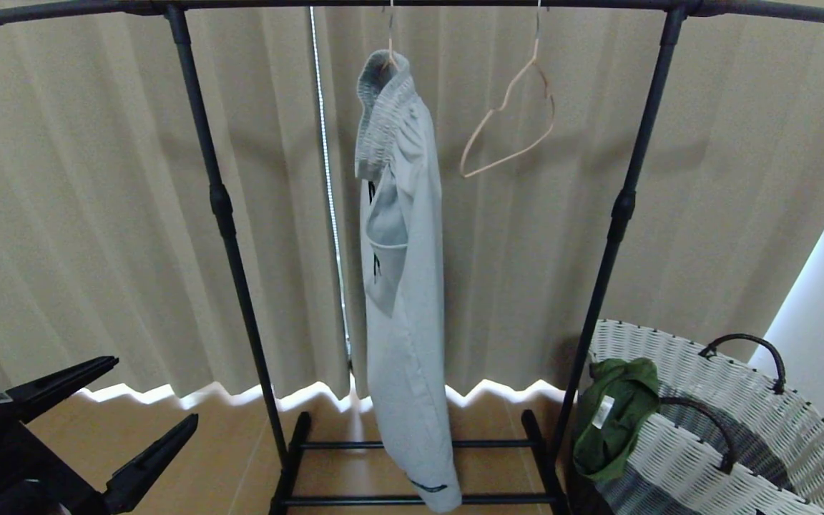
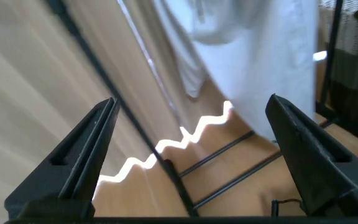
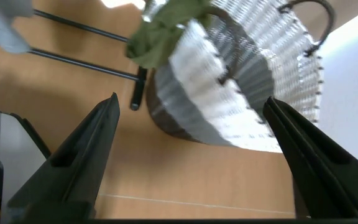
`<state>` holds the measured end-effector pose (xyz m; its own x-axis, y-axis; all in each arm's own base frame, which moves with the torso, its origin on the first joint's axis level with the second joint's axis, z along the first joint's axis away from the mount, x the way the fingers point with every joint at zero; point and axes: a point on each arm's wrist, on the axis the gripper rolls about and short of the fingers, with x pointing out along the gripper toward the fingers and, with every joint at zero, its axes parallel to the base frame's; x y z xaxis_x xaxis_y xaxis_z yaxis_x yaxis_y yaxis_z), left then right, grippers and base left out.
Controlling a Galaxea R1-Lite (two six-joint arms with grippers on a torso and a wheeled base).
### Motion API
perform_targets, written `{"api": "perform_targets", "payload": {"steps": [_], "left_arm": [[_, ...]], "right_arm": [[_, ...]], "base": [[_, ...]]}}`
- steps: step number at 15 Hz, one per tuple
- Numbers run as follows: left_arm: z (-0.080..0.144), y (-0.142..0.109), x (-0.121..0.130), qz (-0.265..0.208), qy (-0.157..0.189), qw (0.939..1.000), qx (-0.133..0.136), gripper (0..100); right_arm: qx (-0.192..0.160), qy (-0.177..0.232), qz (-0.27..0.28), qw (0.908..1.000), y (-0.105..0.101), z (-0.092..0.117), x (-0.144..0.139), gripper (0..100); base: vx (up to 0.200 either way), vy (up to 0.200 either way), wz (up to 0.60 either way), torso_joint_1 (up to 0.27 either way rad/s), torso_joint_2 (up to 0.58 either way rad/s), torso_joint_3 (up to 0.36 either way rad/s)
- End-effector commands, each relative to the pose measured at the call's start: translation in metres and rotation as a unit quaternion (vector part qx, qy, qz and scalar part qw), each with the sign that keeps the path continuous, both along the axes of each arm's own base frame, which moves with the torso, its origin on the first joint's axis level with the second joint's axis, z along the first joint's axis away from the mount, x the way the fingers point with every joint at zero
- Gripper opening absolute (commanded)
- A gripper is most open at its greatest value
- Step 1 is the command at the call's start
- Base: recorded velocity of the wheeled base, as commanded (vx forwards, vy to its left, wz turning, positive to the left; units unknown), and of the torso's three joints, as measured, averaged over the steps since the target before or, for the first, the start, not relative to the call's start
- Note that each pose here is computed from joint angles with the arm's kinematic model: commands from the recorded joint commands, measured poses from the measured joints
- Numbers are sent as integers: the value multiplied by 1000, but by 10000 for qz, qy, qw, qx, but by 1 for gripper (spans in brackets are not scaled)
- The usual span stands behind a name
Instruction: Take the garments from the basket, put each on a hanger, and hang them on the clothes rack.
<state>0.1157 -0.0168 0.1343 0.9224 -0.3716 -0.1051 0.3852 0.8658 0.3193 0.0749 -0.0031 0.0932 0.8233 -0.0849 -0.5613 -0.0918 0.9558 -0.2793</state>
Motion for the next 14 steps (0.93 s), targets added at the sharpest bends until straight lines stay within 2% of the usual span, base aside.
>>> {"api": "perform_targets", "payload": {"steps": [1,2,14], "left_arm": [[0,0,0,-4,2,10000,1,100],[0,0,0,-4,-1,10000,8,100],[1,0,-1,-9,-28,10000,-24,100]], "right_arm": [[-4,-11,1,10000,0,0,0,100],[-4,-11,-7,10000,0,0,0,100],[-24,-79,-45,10000,-1,1,-2,100]], "base": [[0,-200,0,2,2,2],[0,-200,0,-2,2,2],[0,0,0,0,0,0]]}}
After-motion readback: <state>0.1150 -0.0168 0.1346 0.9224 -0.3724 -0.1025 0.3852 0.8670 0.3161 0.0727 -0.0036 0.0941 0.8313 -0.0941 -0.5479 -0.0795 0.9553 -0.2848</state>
